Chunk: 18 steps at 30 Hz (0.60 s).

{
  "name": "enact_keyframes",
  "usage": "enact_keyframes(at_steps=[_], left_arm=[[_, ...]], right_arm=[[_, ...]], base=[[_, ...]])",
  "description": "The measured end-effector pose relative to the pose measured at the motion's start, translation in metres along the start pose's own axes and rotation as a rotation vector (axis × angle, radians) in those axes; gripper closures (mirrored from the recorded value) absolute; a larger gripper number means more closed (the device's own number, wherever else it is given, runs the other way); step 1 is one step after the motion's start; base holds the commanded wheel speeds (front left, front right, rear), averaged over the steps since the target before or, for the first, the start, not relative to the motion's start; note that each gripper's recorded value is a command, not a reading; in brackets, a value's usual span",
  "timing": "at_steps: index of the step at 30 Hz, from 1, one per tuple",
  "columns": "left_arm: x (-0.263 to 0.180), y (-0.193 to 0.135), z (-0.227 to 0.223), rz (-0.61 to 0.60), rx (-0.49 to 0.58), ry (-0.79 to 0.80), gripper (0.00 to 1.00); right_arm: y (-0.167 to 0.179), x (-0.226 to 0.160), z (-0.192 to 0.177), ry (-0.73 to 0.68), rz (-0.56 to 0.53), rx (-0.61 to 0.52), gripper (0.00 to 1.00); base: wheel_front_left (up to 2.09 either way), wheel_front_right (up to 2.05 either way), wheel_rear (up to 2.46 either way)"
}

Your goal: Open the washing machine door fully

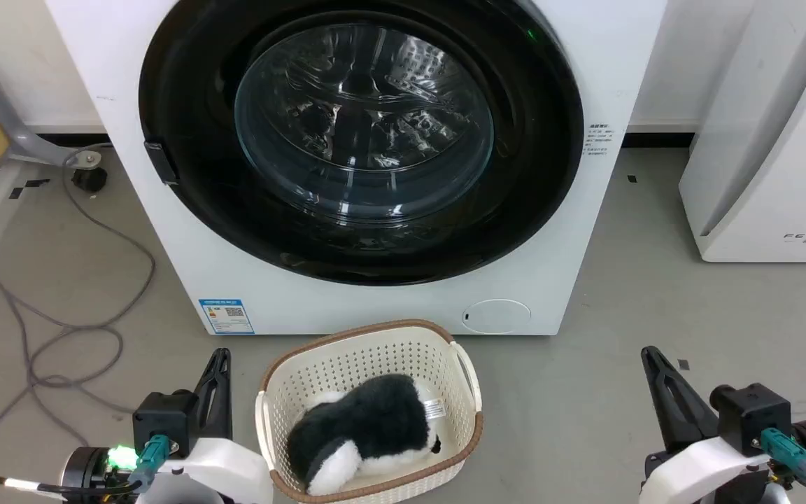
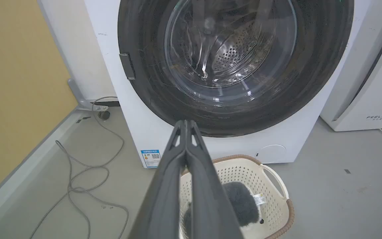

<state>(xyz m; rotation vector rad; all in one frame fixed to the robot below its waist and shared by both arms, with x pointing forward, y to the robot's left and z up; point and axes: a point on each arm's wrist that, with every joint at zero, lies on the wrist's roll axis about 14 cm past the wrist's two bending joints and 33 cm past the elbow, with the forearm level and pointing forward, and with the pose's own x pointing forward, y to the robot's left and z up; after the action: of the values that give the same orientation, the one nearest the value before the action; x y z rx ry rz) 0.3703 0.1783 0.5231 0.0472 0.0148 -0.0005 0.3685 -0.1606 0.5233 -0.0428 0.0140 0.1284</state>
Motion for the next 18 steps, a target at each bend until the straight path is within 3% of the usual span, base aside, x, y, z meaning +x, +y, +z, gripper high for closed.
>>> enact_keyframes(at_steps=[18], left_arm=[[0.0, 0.0001, 0.0, 0.0, 0.0, 0.0, 1.0]], right_arm=[[0.0001, 0.0, 0.0, 0.0, 0.0, 0.0, 1.0]], base=[[0.0, 0.0, 0.0]])
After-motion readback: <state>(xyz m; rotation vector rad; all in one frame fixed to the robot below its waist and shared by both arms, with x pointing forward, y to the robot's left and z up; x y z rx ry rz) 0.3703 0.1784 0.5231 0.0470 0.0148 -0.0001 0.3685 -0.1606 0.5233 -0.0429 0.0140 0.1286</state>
